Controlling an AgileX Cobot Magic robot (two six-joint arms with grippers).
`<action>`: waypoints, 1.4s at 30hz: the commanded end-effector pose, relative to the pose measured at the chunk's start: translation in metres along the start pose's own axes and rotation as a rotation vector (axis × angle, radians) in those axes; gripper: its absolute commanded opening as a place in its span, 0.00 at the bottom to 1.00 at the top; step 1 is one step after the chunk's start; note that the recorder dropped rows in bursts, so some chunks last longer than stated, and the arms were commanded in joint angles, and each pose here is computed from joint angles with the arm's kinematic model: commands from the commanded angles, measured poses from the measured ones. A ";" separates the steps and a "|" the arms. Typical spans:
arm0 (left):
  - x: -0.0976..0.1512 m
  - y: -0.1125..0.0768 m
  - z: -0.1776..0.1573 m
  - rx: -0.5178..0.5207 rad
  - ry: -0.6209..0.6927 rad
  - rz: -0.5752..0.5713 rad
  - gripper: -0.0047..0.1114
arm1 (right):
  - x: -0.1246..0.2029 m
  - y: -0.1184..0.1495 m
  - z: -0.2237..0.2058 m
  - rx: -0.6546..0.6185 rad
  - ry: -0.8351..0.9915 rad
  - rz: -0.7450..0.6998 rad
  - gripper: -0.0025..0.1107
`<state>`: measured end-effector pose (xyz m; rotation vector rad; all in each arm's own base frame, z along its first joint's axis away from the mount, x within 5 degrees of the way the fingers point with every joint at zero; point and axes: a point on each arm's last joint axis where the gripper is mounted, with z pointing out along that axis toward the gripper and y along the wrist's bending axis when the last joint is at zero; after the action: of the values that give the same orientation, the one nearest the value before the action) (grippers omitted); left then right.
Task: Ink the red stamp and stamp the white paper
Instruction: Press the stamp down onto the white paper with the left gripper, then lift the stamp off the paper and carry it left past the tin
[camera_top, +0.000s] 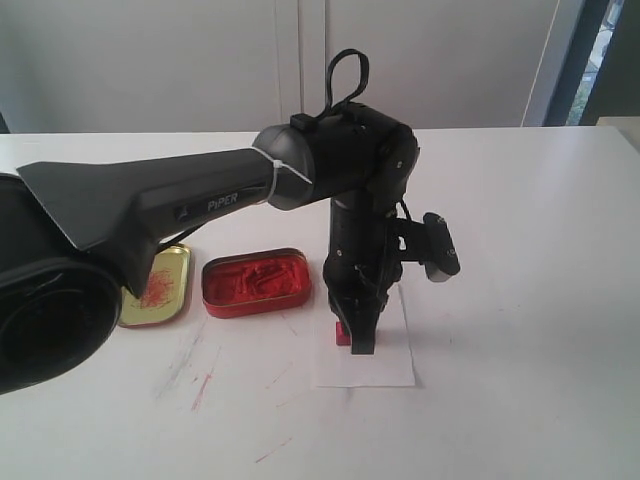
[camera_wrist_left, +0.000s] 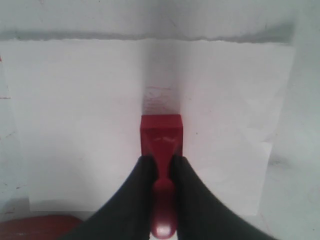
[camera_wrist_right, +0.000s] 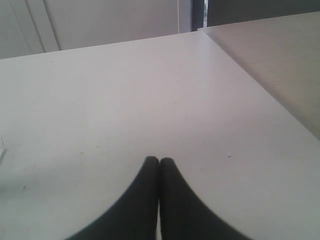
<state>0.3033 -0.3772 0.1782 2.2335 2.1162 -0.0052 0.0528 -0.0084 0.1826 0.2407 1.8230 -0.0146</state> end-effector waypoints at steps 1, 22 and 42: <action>0.007 -0.010 0.007 0.086 0.088 0.000 0.04 | 0.000 0.000 0.000 0.004 -0.016 -0.017 0.02; 0.009 -0.009 -0.029 0.016 0.041 0.006 0.04 | 0.000 0.000 0.000 0.004 -0.016 -0.017 0.02; 0.005 -0.005 -0.043 -0.024 0.000 0.002 0.04 | 0.000 0.000 0.000 0.004 -0.016 -0.017 0.02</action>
<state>0.3050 -0.3759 0.2113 2.1756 2.0525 0.0208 0.0528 -0.0084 0.1826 0.2407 1.8230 -0.0146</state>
